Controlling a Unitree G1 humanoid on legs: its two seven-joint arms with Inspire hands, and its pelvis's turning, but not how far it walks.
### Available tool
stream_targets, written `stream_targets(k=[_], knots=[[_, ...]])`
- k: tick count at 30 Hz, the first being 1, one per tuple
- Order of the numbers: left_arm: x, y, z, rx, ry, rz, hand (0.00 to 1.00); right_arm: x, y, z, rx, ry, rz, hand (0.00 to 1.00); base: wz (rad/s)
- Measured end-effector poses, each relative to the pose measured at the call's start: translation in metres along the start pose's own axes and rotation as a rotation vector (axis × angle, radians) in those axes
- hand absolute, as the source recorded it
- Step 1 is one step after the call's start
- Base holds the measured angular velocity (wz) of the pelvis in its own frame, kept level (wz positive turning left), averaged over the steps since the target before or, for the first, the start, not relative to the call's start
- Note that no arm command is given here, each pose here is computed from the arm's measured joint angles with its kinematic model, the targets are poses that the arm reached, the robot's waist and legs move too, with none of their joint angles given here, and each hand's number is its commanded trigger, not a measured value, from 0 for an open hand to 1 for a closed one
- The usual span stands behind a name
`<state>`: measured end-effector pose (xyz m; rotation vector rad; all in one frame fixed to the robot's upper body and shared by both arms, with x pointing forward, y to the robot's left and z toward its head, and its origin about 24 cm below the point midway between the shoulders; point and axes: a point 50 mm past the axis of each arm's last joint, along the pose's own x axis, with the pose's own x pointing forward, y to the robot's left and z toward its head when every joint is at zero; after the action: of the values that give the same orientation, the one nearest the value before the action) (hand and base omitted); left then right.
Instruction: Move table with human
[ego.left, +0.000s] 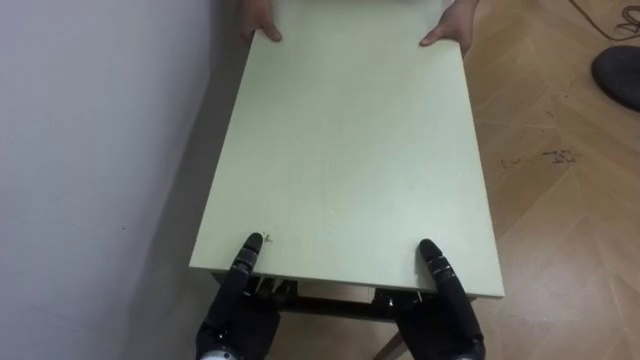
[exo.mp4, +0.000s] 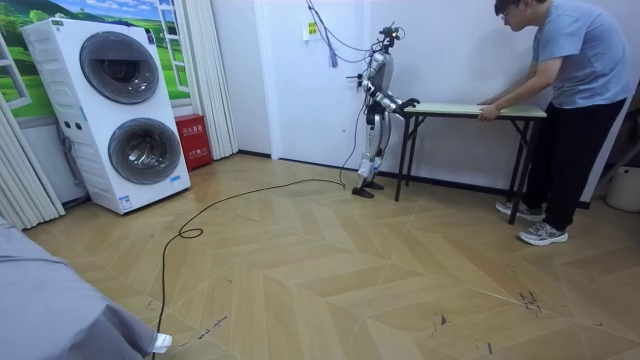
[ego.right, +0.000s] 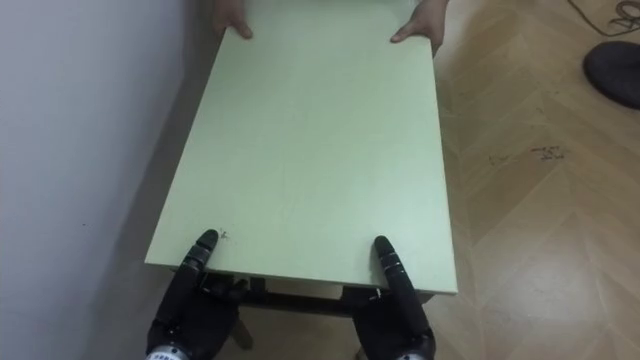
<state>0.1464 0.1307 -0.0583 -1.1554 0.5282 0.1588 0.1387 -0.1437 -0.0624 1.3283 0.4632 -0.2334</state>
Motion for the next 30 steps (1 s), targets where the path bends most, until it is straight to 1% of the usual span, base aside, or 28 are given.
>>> stream_targets(k=[1,2,3,4,5,6,7,8,9,11,13,16,20,30], knots=[[0.000,0.001,0.000,0.001,0.001,0.000,0.71,0.000,0.000,0.000,-0.003,0.001,-0.001,0.81,0.00],[0.000,0.001,0.000,0.006,0.000,-0.001,0.58,0.000,0.000,-0.001,-0.004,0.001,-0.001,0.65,0.00],[0.000,0.002,0.000,0.009,0.001,-0.001,0.50,0.000,-0.002,-0.001,-0.006,0.002,-0.001,0.28,0.00],[-0.001,0.004,-0.001,0.012,0.001,-0.005,0.42,0.000,-0.003,-0.002,-0.006,0.002,0.002,0.00,-0.04],[-0.001,0.006,-0.001,0.018,0.001,-0.010,0.37,0.000,-0.004,-0.002,-0.006,0.004,0.004,0.00,-0.04],[-0.001,0.006,-0.001,0.021,0.001,-0.013,0.12,0.000,-0.005,-0.002,-0.006,0.005,0.005,0.00,0.00],[-0.001,0.008,0.000,0.050,0.001,-0.014,0.05,0.000,-0.006,-0.003,-0.013,0.013,0.009,0.00,0.00],[-0.001,0.010,0.001,0.121,0.004,-0.016,0.00,-0.001,-0.008,-0.004,-0.048,0.021,0.021,0.00,-0.04],[-0.002,0.010,0.003,0.158,0.005,-0.022,0.00,-0.001,-0.008,-0.004,-0.062,0.027,0.029,0.00,-0.06],[0.001,0.008,0.006,0.293,0.021,-0.059,0.00,-0.001,-0.007,-0.005,-0.136,0.055,0.057,0.00,-0.02],[0.004,0.009,0.004,0.358,0.044,-0.070,0.00,-0.001,-0.008,-0.006,-0.171,0.071,0.055,0.00,-0.03],[0.007,0.010,0.000,0.415,0.084,-0.075,0.00,-0.001,-0.009,-0.006,-0.209,0.090,0.061,0.00,-0.03],[0.007,0.009,-0.004,0.433,0.112,-0.101,0.00,0.001,-0.011,-0.006,-0.211,0.101,0.067,0.00,0.00],[0.007,0.009,-0.008,0.437,0.146,-0.103,0.00,0.001,-0.011,-0.005,-0.219,0.112,0.076,0.00,0.00]])
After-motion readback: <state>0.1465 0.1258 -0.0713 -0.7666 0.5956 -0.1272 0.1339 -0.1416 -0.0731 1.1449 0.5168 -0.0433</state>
